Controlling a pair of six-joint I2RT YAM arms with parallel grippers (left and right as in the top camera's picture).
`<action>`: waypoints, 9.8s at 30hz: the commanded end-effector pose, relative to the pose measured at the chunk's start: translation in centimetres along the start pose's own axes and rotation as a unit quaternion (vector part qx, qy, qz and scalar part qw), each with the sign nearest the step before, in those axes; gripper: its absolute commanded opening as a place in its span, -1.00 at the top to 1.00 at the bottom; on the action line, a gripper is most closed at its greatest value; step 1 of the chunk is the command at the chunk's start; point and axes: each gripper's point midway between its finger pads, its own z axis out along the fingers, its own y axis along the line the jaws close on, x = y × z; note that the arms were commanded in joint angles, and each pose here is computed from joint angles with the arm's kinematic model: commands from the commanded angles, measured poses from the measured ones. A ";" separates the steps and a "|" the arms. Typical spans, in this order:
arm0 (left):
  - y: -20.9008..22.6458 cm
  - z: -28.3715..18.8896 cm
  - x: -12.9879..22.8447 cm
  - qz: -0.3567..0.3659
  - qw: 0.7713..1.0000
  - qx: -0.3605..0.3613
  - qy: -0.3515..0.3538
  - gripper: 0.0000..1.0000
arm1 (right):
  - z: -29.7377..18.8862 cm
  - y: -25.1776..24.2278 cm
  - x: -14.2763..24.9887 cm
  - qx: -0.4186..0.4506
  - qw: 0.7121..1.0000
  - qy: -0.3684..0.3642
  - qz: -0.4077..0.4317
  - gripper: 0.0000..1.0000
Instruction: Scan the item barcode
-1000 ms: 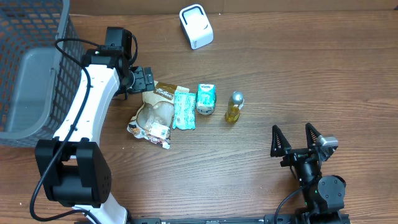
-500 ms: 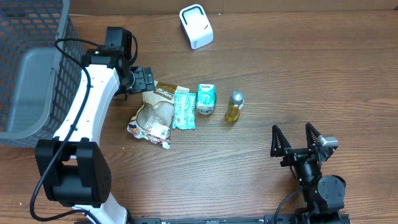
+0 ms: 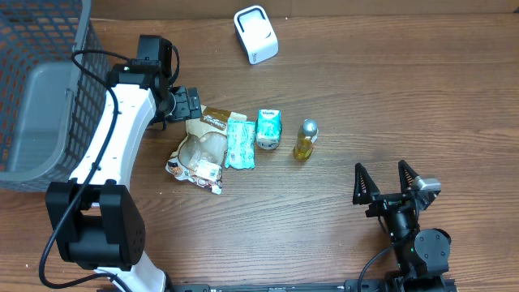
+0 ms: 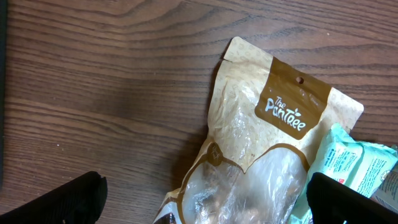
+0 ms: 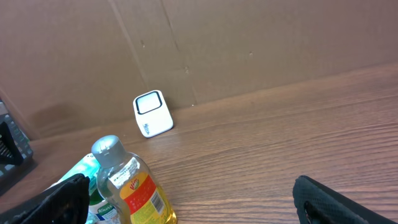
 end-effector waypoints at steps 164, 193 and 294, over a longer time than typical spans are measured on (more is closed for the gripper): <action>0.1 -0.6 -0.5 -0.002 1.000 -0.003 -0.011 -1.00 | 3.5 5.4 -16.1 0.084 0.941 0.327 0.006 -1.00; 0.1 -0.6 -0.5 -0.002 1.000 -0.003 -0.011 -0.99 | 12.8 8.8 0.1 0.168 0.843 0.508 0.059 -0.86; 0.1 -0.6 -0.5 -0.002 1.000 -0.003 -0.011 -1.00 | 10.3 8.0 -1.2 0.034 0.798 0.596 0.077 0.61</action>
